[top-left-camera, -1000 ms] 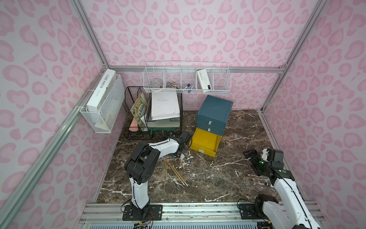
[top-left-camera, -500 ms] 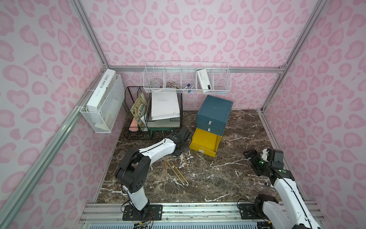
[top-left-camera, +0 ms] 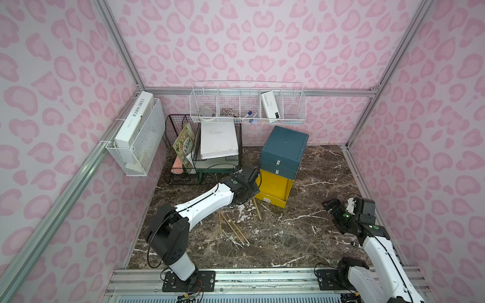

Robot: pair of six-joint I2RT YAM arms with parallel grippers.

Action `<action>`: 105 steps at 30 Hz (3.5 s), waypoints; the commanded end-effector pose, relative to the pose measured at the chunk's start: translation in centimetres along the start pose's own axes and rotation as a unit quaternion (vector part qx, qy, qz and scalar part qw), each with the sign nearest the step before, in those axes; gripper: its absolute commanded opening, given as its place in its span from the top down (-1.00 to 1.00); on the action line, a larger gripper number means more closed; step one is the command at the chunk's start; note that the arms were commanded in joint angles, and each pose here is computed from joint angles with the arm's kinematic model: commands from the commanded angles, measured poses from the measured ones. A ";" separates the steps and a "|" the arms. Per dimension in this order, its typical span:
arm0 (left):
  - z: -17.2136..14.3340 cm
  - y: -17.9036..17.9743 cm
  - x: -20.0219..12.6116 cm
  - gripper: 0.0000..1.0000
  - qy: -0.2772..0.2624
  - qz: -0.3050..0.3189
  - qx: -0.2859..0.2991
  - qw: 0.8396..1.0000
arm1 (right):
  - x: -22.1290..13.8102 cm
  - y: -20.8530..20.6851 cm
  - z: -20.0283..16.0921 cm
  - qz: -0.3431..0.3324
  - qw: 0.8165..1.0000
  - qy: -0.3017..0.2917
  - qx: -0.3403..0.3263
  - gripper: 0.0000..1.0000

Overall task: Please place the pencils in the drawer according to their color
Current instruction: Place the pencil in the drawer, then pick up the pencil from the center of the board.

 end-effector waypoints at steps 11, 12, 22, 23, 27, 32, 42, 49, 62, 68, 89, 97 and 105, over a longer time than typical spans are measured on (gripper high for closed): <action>1.6 -7.1 3.8 1.00 -0.070 -0.059 -0.027 0.995 | 0.2 0.0 0.1 0.003 1.000 -0.003 -0.004 -1.00; 1.7 -7.3 4.2 1.00 -0.078 -0.062 -0.030 0.995 | 0.3 -0.1 0.1 0.002 1.000 -0.003 -0.004 -1.00; 2.5 -8.7 7.5 1.00 -0.148 -0.110 -0.050 0.982 | 0.5 -0.6 -0.3 -0.003 1.000 0.003 -0.006 -1.00; 2.5 -8.9 7.8 1.00 -0.149 -0.111 -0.053 0.981 | 0.5 -0.7 -0.3 -0.004 1.000 0.003 -0.006 -1.00; 2.5 -9.4 8.6 1.00 -0.150 -0.113 -0.057 0.981 | 0.6 -0.9 -0.5 -0.006 1.000 0.004 -0.008 -1.00; 2.0 -9.0 9.4 1.00 -0.147 -0.105 -0.060 0.982 | 0.6 -0.9 -0.5 -0.007 1.000 0.006 -0.010 -1.00; 0.3 -8.2 9.8 0.28 -0.122 -0.098 -0.047 0.987 | 0.7 -0.8 -0.4 -0.006 1.000 0.008 -0.012 -1.00; 0.5 -8.9 8.1 -0.39 -0.114 -0.108 -0.028 0.987 | 0.5 -0.8 -0.4 -0.002 1.000 0.005 -0.012 -1.00; 1.1 -10.2 3.8 -0.64 -0.071 -0.105 0.006 0.992 | 0.1 -0.2 -0.1 0.007 1.000 0.000 -0.011 -1.00; 1.1 -9.5 1.5 -0.64 -0.061 -0.100 0.022 0.993 | 0.0 -0.1 -0.1 0.007 1.000 -0.001 -0.011 -0.99; -5.5 8.7 -5.5 -0.70 0.038 0.107 -0.029 0.993 | 0.5 -0.1 -1.1 0.016 1.000 0.007 -0.009 -1.00; -7.5 10.3 -3.3 -0.63 0.081 0.148 -0.082 0.982 | 0.4 0.2 -1.5 0.014 1.000 0.007 -0.009 -1.00; -8.5 10.8 -1.0 -0.49 0.099 0.174 -0.096 0.975 | 0.2 0.1 -1.6 0.010 1.000 0.004 -0.010 -1.00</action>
Point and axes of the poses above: each gripper's point midway between its finger pads, its own x axis out along the fingers, its own y axis along the line the jaws close on, z = x × y, the point moved 7 cm from there along -x, back along the fingers, and after that the axes turned 3 degrees about -x, right-handed, at the moved point
